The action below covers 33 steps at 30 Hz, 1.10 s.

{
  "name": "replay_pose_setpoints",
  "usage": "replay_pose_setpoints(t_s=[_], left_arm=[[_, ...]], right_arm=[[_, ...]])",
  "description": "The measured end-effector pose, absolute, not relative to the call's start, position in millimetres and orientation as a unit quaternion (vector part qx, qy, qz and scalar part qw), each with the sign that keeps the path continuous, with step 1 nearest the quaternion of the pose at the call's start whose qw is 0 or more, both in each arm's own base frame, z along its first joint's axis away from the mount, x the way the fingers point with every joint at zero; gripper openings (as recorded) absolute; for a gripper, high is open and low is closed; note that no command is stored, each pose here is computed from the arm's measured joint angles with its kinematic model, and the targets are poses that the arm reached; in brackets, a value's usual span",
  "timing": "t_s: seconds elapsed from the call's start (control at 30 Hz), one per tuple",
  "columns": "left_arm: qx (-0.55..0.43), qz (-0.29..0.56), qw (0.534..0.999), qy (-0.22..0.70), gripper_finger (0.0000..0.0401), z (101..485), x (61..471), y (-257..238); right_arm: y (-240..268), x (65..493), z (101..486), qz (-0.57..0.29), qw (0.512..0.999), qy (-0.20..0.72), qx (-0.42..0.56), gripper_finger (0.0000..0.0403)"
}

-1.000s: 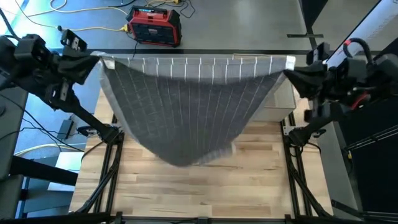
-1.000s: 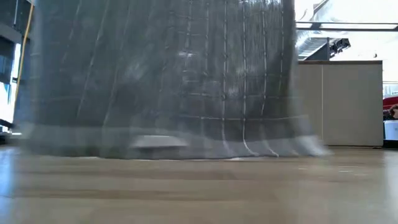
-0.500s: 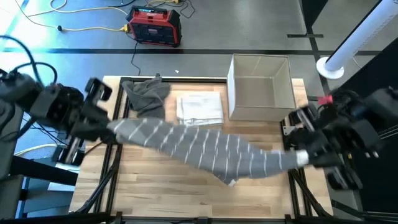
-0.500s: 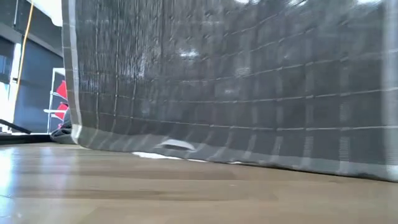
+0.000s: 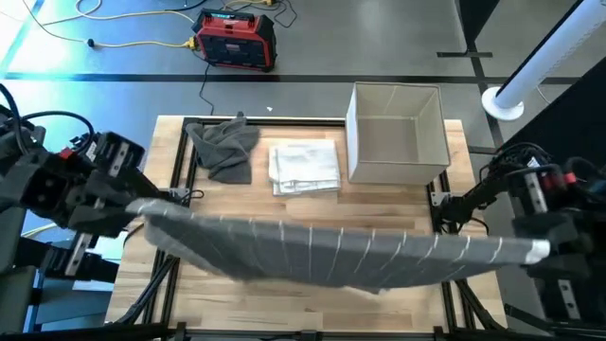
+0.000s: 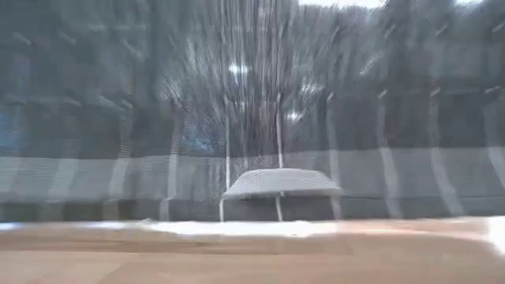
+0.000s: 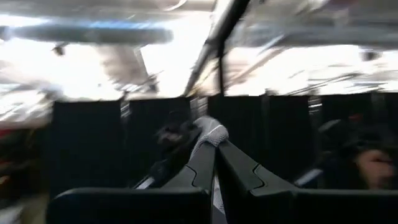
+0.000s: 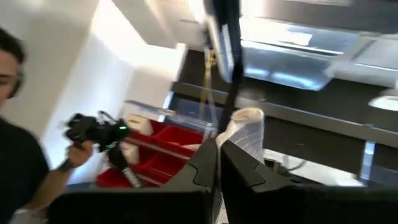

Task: Fold towel
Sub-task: Fold the gray patterned towel

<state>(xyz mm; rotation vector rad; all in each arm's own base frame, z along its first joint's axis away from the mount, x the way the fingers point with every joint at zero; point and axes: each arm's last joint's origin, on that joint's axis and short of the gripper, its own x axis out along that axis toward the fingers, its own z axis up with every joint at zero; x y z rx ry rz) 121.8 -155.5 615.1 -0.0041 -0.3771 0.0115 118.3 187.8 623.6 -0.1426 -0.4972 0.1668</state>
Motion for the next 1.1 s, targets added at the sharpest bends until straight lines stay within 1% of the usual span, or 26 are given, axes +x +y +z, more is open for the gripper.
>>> replay_pose_setpoints(t_s=[0.07,0.17,0.23,0.27,0.3,0.33,0.53,0.6,0.67,0.8,1.03,1.1], left_arm=[[-0.012,0.049,0.985,-0.163,0.0000,614.3,121.6,-152.5],[0.009,0.173,0.982,-0.076,0.0000,608.7,122.2,-145.6],[0.043,0.256,0.966,-0.007,0.0000,601.9,124.5,-140.7],[0.062,0.282,0.957,0.015,0.0000,598.7,126.3,-138.6],[0.079,0.291,0.953,0.023,0.0000,595.5,128.6,-137.4],[0.093,0.291,0.952,0.025,0.0000,592.1,130.5,-136.5],[0.107,0.296,0.949,0.034,0.0000,565.0,138.3,-130.0],[0.111,0.284,0.951,0.042,0.0000,553.6,141.0,-127.5],[0.117,0.273,0.953,0.059,0.0000,542.7,143.6,-123.0],[0.136,0.278,0.945,0.108,0.0000,525.2,148.1,-105.4],[0.177,0.314,0.919,0.161,0.0000,518.3,152.9,-79.1],[0.176,0.310,0.918,0.175,0.0000,517.6,153.9,-73.5]], right_arm=[[185.2,115.0,625.0,0.041,0.972,-0.225,-0.057,0.0000],[174.3,119.2,621.6,-0.089,0.987,-0.132,-0.022,0.0000],[167.9,126.2,615.3,-0.180,0.981,-0.065,-0.007,0.0000],[165.1,129.4,611.7,-0.225,0.974,-0.030,-0.009,0.0000],[163.1,132.4,608.0,-0.260,0.965,-0.003,-0.014,0.0000],[162.0,136.1,604.6,-0.275,0.961,0.006,-0.026,0.0000],[157.5,143.7,575.7,-0.291,0.955,0.016,-0.056,0.0000],[152.3,142.4,563.4,-0.288,0.956,0.015,-0.046,0.0000],[145.0,141.2,549.0,-0.286,0.957,0.021,-0.044,0.0000],[126.7,138.3,522.3,-0.288,0.955,0.056,-0.046,0.0000],[108.5,149.6,520.6,-0.311,0.940,0.097,-0.100,0.0000],[101.8,150.6,521.3,-0.309,0.939,0.110,-0.099,0.0000]])
